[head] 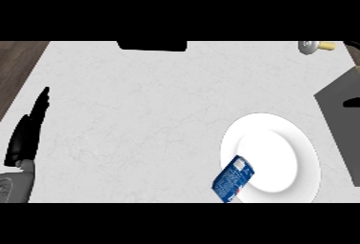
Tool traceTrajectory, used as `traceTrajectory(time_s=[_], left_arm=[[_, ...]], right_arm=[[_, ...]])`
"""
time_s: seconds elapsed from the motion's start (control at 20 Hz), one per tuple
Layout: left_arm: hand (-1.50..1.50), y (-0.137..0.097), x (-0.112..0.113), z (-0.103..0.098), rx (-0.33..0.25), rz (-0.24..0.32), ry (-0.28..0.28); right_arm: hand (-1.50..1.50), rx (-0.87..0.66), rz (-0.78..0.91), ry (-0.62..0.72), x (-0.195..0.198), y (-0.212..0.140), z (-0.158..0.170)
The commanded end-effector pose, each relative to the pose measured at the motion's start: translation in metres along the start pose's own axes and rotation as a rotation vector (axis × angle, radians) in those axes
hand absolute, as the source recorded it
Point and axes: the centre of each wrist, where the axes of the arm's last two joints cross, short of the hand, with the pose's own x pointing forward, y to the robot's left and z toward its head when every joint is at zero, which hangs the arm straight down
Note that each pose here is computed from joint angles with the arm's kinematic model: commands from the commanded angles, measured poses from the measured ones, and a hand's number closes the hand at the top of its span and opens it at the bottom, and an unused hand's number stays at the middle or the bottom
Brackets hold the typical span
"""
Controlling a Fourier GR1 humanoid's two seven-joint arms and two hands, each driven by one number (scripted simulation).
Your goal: Pick the sweet potato from the plate and place it in the cardboard box
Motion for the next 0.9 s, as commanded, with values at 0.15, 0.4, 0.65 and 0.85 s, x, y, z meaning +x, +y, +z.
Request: traceTrajectory(time_s=[0.15, 0.4, 0.65, 0.85], left_arm=[[0.0, -0.007, 0.006, -0.003, -0.022, 0.026, -0.024], [0.0, -0.005, 0.01, -0.005, -0.015, 0.017, -0.043], [0.0, -0.003, 0.012, -0.006, -0.01, 0.007, -0.039], [0.0, -0.009, 0.011, -0.004, -0.027, 0.022, -0.043]], right_arm=[[-1.5, -0.029, -0.204, -0.067, 0.018, -0.052, 0.039], [-1.5, -0.074, -0.156, -0.012, 0.029, -0.069, 0.051], [-1.5, -0.092, -0.132, 0.008, 0.037, -0.079, 0.061], [-1.5, -0.064, -0.089, 0.039, 0.042, -0.081, 0.062]])
